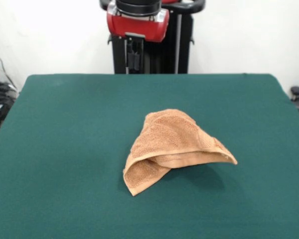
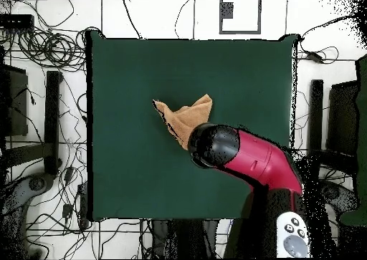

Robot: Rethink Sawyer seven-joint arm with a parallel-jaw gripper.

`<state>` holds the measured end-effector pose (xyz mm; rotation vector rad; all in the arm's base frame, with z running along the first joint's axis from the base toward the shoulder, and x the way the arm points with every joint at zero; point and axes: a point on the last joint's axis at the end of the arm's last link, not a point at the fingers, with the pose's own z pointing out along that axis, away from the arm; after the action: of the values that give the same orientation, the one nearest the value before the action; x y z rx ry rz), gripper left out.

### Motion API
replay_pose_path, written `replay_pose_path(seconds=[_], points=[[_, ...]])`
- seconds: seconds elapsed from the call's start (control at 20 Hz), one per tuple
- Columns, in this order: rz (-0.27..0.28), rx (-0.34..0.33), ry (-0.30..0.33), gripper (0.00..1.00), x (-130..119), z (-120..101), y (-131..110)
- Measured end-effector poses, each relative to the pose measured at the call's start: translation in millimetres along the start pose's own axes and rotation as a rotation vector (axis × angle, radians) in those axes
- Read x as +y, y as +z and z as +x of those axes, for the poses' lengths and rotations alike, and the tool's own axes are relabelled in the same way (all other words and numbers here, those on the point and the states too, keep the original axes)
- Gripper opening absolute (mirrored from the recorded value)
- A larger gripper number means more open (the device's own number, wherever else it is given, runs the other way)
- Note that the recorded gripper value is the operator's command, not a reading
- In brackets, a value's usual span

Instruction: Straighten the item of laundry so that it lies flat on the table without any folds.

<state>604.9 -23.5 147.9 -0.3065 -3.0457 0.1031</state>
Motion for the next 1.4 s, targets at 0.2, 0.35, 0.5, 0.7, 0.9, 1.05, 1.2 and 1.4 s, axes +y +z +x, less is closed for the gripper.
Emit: replay_pose_path(seconds=[0.2, 0.35, 0.5, 0.7, 0.9, 1.05, 1.2, 1.4], points=[[-0.003, -0.029, 0.013, 0.0, -7.0, -4.9, -15.4], [-0.003, -0.041, 0.012, 0.0, -6.9, -6.7, -21.4], [-0.006, -0.054, 0.012, 0.0, -6.8, -9.4, -30.9], [-0.026, -0.079, 0.013, 0.0, -7.0, -16.2, -44.4], [-0.049, -0.094, 0.017, 0.0, -10.2, -23.1, -50.7], [-0.069, -0.098, 0.013, 0.0, -8.8, -28.0, -51.4], [-0.081, -0.118, -0.015, 0.0, 0.4, -32.7, -47.4], [-0.09, -0.156, -0.052, 0.0, 17.0, -36.6, -40.3]])
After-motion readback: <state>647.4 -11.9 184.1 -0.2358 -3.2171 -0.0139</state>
